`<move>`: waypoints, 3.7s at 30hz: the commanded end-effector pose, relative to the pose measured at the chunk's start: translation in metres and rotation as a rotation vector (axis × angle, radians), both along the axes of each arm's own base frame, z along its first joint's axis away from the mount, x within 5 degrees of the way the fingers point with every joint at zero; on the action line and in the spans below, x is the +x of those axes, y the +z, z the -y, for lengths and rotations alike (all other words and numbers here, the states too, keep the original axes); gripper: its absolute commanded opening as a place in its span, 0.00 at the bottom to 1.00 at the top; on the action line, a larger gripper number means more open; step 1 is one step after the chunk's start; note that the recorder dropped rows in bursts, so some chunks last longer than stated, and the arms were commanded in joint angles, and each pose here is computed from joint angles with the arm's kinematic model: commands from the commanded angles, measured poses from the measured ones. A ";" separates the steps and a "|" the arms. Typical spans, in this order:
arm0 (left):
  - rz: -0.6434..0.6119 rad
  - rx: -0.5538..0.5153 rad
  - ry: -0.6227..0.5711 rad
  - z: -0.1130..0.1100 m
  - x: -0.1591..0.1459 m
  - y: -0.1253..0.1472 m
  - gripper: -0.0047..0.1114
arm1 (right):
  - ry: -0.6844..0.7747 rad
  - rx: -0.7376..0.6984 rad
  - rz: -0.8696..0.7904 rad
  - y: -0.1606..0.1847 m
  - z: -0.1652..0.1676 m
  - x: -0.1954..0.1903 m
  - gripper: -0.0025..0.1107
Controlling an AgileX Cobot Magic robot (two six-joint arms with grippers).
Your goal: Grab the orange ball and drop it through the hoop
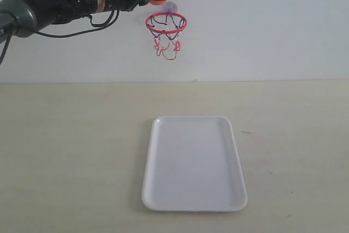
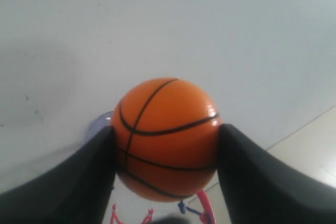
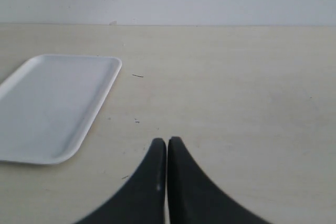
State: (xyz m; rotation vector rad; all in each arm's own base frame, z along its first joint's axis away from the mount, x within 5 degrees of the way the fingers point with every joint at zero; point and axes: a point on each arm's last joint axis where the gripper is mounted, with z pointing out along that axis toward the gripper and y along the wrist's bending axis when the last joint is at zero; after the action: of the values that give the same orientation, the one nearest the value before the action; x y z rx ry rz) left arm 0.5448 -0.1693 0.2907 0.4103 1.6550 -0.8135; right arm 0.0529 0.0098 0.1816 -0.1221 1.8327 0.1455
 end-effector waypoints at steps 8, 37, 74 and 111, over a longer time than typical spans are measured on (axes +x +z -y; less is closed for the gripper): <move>-0.007 -0.037 0.037 0.000 0.003 -0.001 0.08 | 0.002 -0.002 0.009 0.001 0.000 0.000 0.02; -0.005 0.020 -0.015 0.003 0.000 -0.004 0.68 | 0.002 -0.002 0.011 0.001 0.000 0.000 0.02; -0.284 -0.020 -0.512 -0.035 -0.048 -0.011 0.08 | 0.001 -0.001 0.015 0.001 0.000 0.000 0.02; 0.319 -0.125 -0.370 -0.087 -0.509 0.002 0.08 | 0.001 -0.001 0.015 0.001 0.000 0.000 0.02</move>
State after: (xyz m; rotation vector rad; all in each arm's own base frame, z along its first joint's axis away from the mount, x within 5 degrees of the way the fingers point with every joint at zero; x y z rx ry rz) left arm 0.0575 -0.0861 0.2869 0.6720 1.3643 -1.0774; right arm 0.0529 0.0098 0.1816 -0.1221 1.8327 0.1455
